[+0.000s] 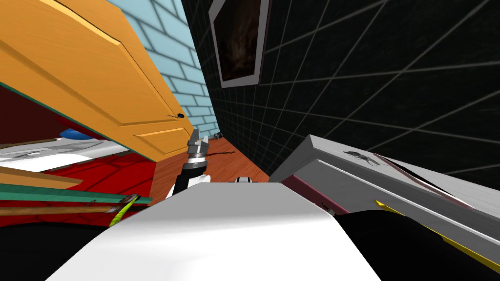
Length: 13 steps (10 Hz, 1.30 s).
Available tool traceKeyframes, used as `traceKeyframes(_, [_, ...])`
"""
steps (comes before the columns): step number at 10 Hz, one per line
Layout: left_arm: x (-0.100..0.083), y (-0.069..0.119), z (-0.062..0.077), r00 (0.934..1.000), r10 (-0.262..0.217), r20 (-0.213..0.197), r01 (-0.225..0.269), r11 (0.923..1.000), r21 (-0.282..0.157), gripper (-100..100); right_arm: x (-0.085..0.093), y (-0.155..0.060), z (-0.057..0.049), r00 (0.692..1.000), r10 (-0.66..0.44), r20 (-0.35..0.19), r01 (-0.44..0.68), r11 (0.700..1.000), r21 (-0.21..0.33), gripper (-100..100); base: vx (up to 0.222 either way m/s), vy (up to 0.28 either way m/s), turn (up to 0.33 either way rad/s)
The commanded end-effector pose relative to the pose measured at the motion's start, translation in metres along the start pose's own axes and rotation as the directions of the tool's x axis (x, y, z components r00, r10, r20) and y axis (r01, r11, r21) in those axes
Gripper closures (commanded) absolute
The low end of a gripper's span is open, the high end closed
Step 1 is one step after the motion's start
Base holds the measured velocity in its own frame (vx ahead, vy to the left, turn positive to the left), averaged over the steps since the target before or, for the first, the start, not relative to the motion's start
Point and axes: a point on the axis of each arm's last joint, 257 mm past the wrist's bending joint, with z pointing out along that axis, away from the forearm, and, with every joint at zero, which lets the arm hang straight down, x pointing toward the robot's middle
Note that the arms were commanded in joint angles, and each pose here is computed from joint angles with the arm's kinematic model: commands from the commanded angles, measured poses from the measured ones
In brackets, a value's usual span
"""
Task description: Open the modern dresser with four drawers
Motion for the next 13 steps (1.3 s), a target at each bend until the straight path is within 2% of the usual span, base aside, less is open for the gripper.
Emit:
traceKeyframes(1, [0.0,0.0,0.0,1.0,0.0,0.0,0.0,1.0,0.0,0,0.004,0.0,0.005,1.0,-0.001,-0.002,0.0,1.0,-0.002,100,0.011,-0.003,-0.006])
traceKeyframes(2, [0.0,0.0,0.0,1.0,0.0,0.0,0.0,1.0,0.0,0,-0.003,0.006,-0.01,1.0,0.0,0.002,0.0,1.0,-0.003,100,-0.015,-0.001,-0.058])
traceKeyframes(3, [0.0,0.0,0.0,1.0,0.0,0.0,0.0,1.0,0.0,0,-0.005,0.007,-0.015,1.0,0.0,0.003,0.0,1.0,-0.003,100,-0.04,0.01,-0.039])
traceKeyframes(4, [0.0,0.0,0.0,1.0,0.0,0.0,0.0,1.0,0.0,0,0.002,-0.002,-0.005,1.0,-0.006,0.001,0.006,1.0,0.02,100,-0.023,0.015,-0.009])
traceKeyframes(8, [0.0,0.0,0.0,1.0,0.0,0.0,0.0,1.0,0.0,0,0.015,-0.008,0.001,1.0,0.001,0.015,-0.001,1.0,-0.002,100,-0.078,0.134,-0.016])
traceKeyframes(9, [0.0,0.0,0.0,1.0,0.0,0.0,0.0,1.0,0.0,0,0.013,-0.013,0.005,1.0,-0.005,0.015,0.004,1.0,0.021,100,-0.047,0.084,-0.026])
traceKeyframes(10, [0.0,0.0,0.0,1.0,0.0,0.0,0.0,1.0,0.0,0,0.017,-0.012,-0.001,1.0,-0.004,0.024,0.003,1.0,0.008,100,-0.093,0.108,-0.035])
traceKeyframes(12, [0.0,0.0,0.0,1.0,0.0,0.0,0.0,1.0,0.0,0,0.019,-0.012,-0.005,1.0,-0.001,0.031,0.001,1.0,-0.002,100,-0.127,0.141,-0.047])
traceKeyframes(13, [0.0,0.0,0.0,1.0,0.0,0.0,0.0,1.0,0.0,0,0.031,-0.029,0.019,1.0,-0.008,0.027,0.007,1.0,0.02,-100,-0.043,0.134,-0.004])
